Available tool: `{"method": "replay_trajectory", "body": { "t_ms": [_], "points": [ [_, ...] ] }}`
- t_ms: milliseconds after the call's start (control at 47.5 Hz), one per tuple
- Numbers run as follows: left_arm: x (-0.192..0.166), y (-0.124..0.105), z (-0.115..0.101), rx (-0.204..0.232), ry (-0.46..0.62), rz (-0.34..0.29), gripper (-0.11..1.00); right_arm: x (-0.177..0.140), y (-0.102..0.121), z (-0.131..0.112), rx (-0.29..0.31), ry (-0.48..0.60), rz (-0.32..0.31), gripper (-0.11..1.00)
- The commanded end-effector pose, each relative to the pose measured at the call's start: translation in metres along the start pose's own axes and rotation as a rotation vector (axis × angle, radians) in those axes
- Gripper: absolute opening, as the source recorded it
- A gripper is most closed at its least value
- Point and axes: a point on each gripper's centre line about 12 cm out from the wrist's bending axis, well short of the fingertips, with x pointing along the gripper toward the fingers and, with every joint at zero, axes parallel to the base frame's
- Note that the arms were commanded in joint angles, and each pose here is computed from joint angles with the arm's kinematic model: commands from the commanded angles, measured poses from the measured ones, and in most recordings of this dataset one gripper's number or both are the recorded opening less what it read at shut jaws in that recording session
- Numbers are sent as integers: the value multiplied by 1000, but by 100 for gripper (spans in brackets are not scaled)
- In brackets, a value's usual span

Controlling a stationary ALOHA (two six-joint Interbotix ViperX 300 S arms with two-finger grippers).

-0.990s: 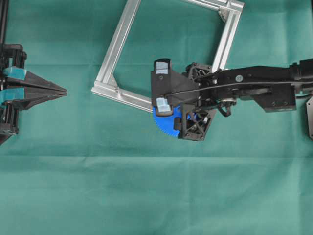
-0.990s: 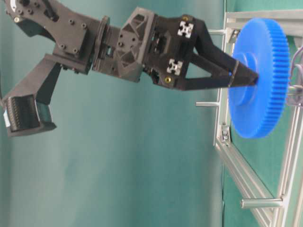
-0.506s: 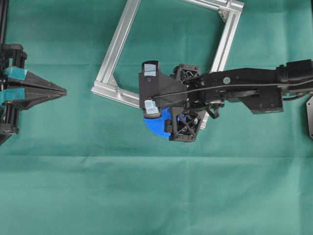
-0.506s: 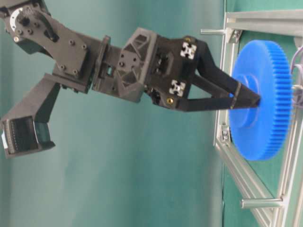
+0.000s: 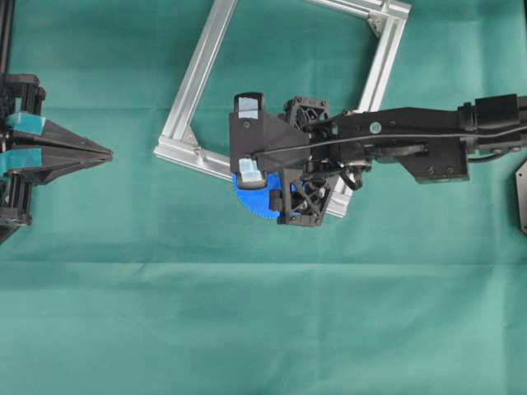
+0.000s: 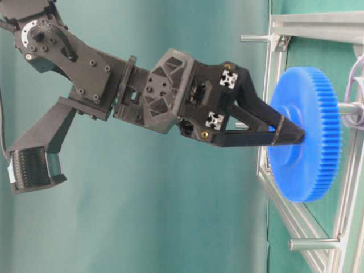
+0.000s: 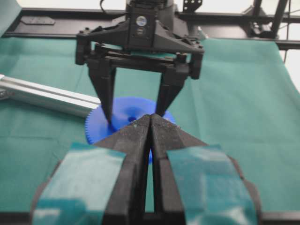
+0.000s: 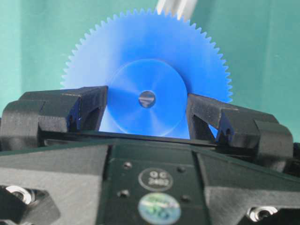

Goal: Find the location of the shaft and insert the gear.
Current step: 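Adjust the gear's position to align its bore with the shaft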

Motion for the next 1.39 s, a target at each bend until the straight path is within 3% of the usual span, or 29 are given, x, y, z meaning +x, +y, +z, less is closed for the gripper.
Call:
{"method": "replay_trajectory", "body": {
  "t_ms": [0, 548, 780, 1370],
  "points": [
    [3, 0, 10, -2, -21, 0, 0, -14, -7, 10, 8, -49, -6, 69],
    [3, 0, 9, -3, -15, 0, 0, -15, -14, -9, 43, -28, -6, 69],
    [3, 0, 9, -6, -15, 1, 0, -17, -8, -18, 49, -17, 1, 69],
    [3, 0, 9, -6, -15, 0, 0, -18, 25, -26, -10, -29, 45, 69]
  ]
}}
